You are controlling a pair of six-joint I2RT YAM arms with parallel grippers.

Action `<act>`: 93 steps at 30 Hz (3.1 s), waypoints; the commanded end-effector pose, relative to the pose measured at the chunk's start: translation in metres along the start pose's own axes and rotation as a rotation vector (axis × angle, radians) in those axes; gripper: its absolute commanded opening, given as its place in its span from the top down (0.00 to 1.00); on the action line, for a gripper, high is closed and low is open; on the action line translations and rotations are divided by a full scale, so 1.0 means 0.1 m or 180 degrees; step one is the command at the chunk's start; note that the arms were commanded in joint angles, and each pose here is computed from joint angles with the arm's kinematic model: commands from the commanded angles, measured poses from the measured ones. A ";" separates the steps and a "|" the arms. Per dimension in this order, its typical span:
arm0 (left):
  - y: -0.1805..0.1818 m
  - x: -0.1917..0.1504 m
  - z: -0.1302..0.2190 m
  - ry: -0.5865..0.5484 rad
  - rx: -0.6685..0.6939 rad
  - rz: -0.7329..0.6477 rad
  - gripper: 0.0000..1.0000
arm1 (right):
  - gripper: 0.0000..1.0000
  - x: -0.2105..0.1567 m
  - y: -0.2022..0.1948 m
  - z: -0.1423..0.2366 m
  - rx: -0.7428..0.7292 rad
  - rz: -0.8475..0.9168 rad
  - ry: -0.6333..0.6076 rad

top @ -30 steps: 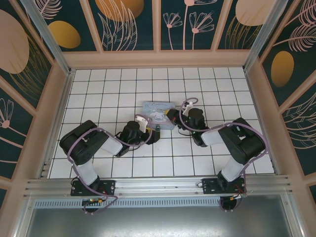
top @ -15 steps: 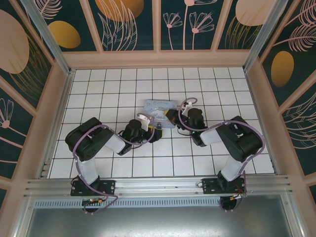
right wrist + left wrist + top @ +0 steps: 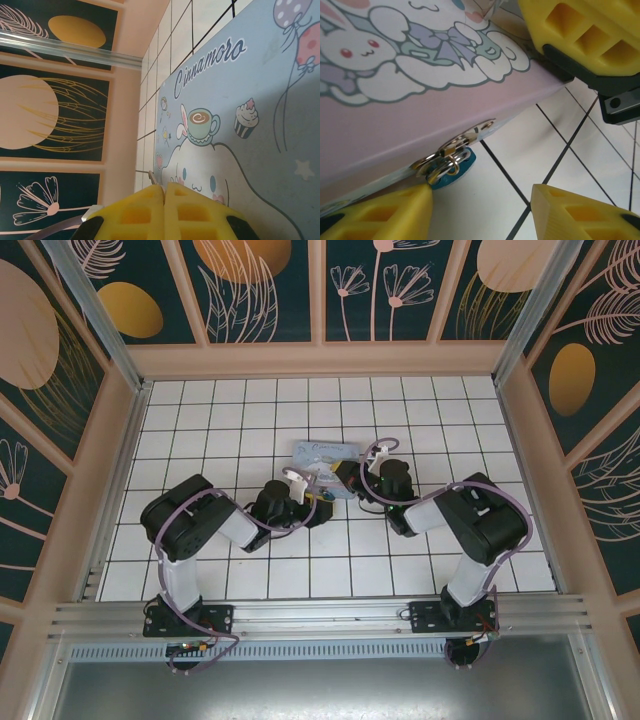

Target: Unlock the padlock with the key

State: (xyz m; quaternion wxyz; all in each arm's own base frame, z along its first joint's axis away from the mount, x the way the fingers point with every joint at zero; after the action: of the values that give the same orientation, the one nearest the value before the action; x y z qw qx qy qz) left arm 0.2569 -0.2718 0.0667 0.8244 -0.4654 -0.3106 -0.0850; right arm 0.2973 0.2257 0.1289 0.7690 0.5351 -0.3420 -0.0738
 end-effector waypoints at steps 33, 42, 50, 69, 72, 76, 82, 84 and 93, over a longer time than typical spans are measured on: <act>-0.06 -0.01 -0.05 -0.0086 -0.0298 0.0654 0.39 | 1.00 0.00 -0.01 0.00 0.0045 -0.0076 -0.0018; 0.06 -0.08 -0.12 0.0018 -0.0115 0.0655 0.38 | 1.00 0.01 -0.01 0.01 0.0054 -0.0087 -0.0025; -0.23 0.07 0.03 -0.0166 -0.0637 0.0666 0.39 | 1.00 -0.01 -0.03 0.02 0.0034 -0.0099 -0.0021; -0.18 0.09 0.13 -0.0254 -0.0326 0.0592 0.39 | 1.00 -0.03 -0.08 0.01 0.0017 -0.0138 -0.0009; -0.16 0.12 0.16 -0.0278 -0.0109 0.0422 0.39 | 1.00 -0.04 -0.08 0.00 0.0026 -0.0143 -0.0006; -0.09 0.14 0.14 -0.0229 0.0215 0.0195 0.39 | 1.00 -0.04 -0.09 0.00 0.0026 -0.0152 -0.0013; -0.01 0.11 0.03 -0.0110 0.0340 0.0069 0.38 | 1.00 -0.05 -0.11 0.00 0.0024 -0.0175 -0.0011; 0.03 0.10 0.01 -0.0095 0.0375 0.0044 0.38 | 1.00 -0.05 -0.12 -0.01 0.0032 -0.0184 -0.0010; 0.10 0.08 -0.09 -0.0028 0.0456 -0.0117 0.39 | 1.00 -0.06 -0.13 -0.01 0.0032 -0.0209 -0.0010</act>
State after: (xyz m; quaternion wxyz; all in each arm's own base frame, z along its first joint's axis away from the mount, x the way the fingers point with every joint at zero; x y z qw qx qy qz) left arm 0.2686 -0.2704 0.0687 0.8458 -0.4200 -0.3236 -0.0593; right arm 0.2995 0.2268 0.1254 0.7551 0.5538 -0.3396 -0.0892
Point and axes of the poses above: each hand's point on the last joint's axis, 136 mm out from that joint toward the fingers, its own z axis back along the fingers, its own y axis along the line the jaws close on, x = y × z, the point moved 7 cm from there along z, back along the fingers, and after that the axes turned 12 degrees about z, right-handed, at the moved point
